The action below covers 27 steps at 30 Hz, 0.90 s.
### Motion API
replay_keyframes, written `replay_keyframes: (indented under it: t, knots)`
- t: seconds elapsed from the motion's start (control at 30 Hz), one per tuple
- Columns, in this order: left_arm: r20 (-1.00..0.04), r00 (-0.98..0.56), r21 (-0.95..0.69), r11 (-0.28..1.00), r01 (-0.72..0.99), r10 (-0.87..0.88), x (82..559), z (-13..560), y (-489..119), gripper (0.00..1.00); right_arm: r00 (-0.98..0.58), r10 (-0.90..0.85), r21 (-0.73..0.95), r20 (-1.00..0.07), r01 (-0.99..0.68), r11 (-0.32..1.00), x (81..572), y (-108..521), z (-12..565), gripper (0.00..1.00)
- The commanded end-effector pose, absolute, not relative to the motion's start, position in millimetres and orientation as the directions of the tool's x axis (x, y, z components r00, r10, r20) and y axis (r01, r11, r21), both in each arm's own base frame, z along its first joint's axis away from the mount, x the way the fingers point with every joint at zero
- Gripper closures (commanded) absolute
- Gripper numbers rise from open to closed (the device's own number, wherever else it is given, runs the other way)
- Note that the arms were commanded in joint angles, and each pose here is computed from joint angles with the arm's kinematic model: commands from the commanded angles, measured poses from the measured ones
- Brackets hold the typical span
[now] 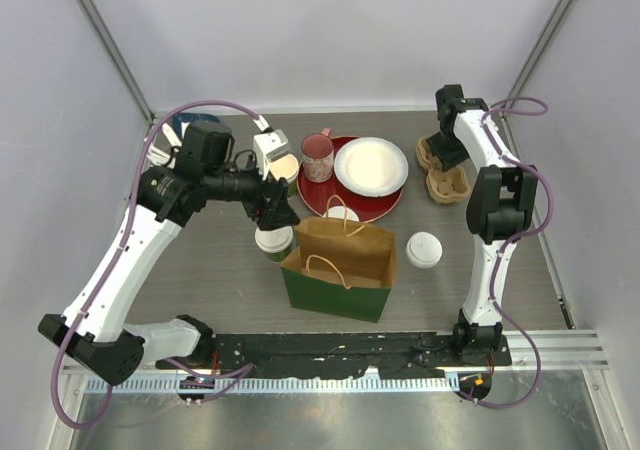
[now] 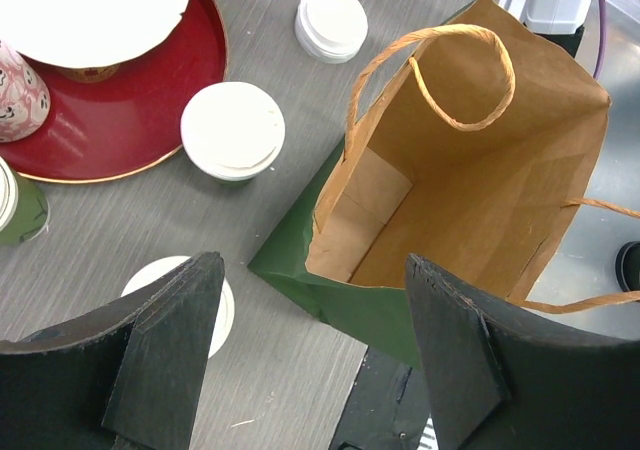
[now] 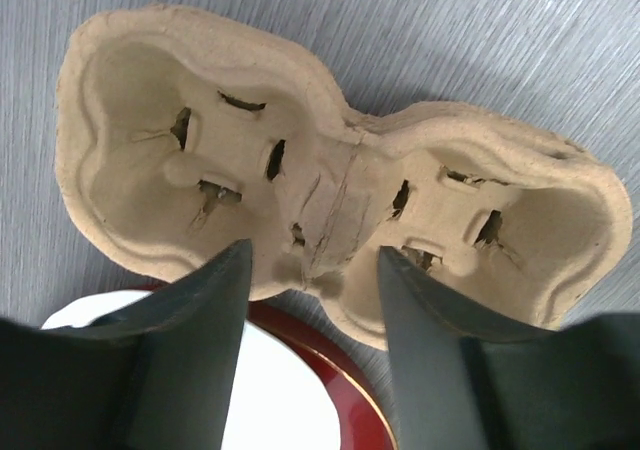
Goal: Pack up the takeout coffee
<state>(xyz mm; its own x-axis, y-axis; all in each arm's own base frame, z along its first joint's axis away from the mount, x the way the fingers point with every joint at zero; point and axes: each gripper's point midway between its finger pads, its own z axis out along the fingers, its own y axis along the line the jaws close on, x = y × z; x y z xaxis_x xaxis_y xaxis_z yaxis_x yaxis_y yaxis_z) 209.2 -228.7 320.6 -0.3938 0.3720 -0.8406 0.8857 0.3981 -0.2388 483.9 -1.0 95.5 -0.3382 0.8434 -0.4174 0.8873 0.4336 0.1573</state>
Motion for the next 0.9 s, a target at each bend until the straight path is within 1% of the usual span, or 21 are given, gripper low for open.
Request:
replay_keyframes:
  t: [0.0, 0.03, 0.13, 0.2, 0.23, 0.33, 0.47, 0.6, 0.67, 0.7, 0.77, 0.8, 0.83, 0.87]
  knots:
    - [-0.874, -0.331, -0.189, 0.379, 0.906, 0.355, 208, 332, -228, 0.23, -0.244, 0.846, 0.192, -0.474, 0.909, 0.370, 481, -17, 118, 0.47]
    - [-0.876, -0.324, -0.183, 0.377, 0.908, 0.356, 208, 333, -227, 0.23, -0.229, 0.854, 0.209, -0.467, 0.910, 0.358, 482, -19, 120, 0.53]
    - [-0.878, -0.299, -0.151, 0.376, 0.914, 0.374, 209, 329, -225, 0.23, -0.232, 0.869, 0.226, -0.436, 0.907, 0.356, 485, -15, 111, 0.63]
    - [-0.877, -0.297, -0.147, 0.379, 0.914, 0.378, 209, 328, -224, 0.23, -0.252, 0.871, 0.218, -0.422, 0.904, 0.367, 487, -12, 107, 0.65]
    - [-0.876, -0.298, -0.147, 0.378, 0.914, 0.380, 210, 328, -224, 0.23, -0.254, 0.870, 0.214, -0.423, 0.905, 0.368, 487, -13, 107, 0.70]
    - [-0.872, -0.304, -0.152, 0.379, 0.913, 0.383, 210, 327, -224, 0.23, -0.244, 0.861, 0.215, -0.446, 0.905, 0.368, 487, -18, 116, 0.78]
    - [-0.870, -0.307, -0.158, 0.371, 0.915, 0.387, 210, 327, -225, 0.23, -0.239, 0.843, 0.248, -0.481, 0.886, 0.393, 493, -21, 140, 0.78]
    - [-0.864, -0.320, -0.173, 0.366, 0.914, 0.389, 213, 327, -228, 0.23, -0.246, 0.840, 0.268, -0.484, 0.872, 0.410, 495, -19, 149, 0.77]
    - [-0.863, -0.321, -0.176, 0.364, 0.915, 0.389, 214, 328, -229, 0.23, -0.257, 0.841, 0.270, -0.477, 0.867, 0.418, 495, -17, 147, 0.81]
    - [-0.866, -0.317, -0.177, 0.357, 0.917, 0.387, 213, 329, -230, 0.23, -0.261, 0.840, 0.270, -0.476, 0.865, 0.422, 495, -16, 147, 0.87]
    - [-0.864, -0.318, -0.178, 0.354, 0.918, 0.390, 213, 329, -231, 0.23, -0.277, 0.833, 0.266, -0.478, 0.859, 0.438, 494, -16, 149, 0.91]
    - [-0.865, -0.317, -0.178, 0.352, 0.919, 0.389, 213, 331, -231, 0.23, -0.278, 0.833, 0.268, -0.478, 0.857, 0.440, 493, -16, 151, 0.96]
    - [-0.863, -0.320, -0.183, 0.348, 0.920, 0.392, 213, 330, -231, 0.23, -0.274, 0.832, 0.278, -0.482, 0.853, 0.442, 492, -16, 157, 0.99]
    - [-0.858, -0.328, -0.191, 0.346, 0.919, 0.396, 212, 330, -231, 0.23, -0.275, 0.828, 0.285, -0.489, 0.846, 0.450, 492, -16, 161, 0.99]
